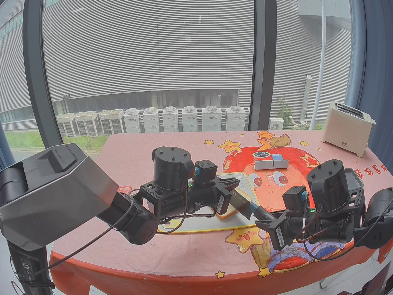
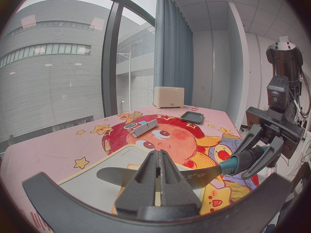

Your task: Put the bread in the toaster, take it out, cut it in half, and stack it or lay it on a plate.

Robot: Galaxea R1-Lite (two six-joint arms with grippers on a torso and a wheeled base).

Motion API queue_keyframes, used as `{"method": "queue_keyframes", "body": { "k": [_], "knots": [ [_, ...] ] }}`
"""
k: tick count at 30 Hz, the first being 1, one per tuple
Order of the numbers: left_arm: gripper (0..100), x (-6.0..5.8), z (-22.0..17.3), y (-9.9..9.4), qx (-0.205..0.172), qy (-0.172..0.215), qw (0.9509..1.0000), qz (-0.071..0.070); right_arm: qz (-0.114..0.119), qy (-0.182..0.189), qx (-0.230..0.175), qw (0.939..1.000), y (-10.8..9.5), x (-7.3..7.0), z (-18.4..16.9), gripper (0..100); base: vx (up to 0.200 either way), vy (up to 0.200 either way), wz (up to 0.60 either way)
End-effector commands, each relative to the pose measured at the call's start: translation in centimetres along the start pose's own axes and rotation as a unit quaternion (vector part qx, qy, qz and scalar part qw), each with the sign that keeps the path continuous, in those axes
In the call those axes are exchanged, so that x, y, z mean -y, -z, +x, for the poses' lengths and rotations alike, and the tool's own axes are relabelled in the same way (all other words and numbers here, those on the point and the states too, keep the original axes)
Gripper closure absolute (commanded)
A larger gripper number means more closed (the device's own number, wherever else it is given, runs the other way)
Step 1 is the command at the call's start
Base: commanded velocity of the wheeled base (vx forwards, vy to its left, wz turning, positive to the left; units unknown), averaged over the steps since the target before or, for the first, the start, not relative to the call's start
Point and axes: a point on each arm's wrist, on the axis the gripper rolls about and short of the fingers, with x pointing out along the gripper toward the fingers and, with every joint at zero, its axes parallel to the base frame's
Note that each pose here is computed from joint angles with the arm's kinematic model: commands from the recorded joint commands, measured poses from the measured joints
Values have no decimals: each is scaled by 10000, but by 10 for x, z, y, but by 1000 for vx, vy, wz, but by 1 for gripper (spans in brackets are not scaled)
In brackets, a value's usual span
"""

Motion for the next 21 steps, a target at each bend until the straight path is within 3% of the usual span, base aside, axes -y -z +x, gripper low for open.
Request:
{"method": "queue_keyframes", "body": {
  "k": [1, 21],
  "knots": [
    [100, 2, 1, 2, -32, 27, 10000, -1, -13, -15, -8, 10000, 0, -1, 1, 100, 0, 0, 0],
    [100, 1, 1, 4, -60, 5, 10000, -13, -7, 8, -77, 10000, 3, 0, 0, 100, 0, 0, 0]
  ]
}}
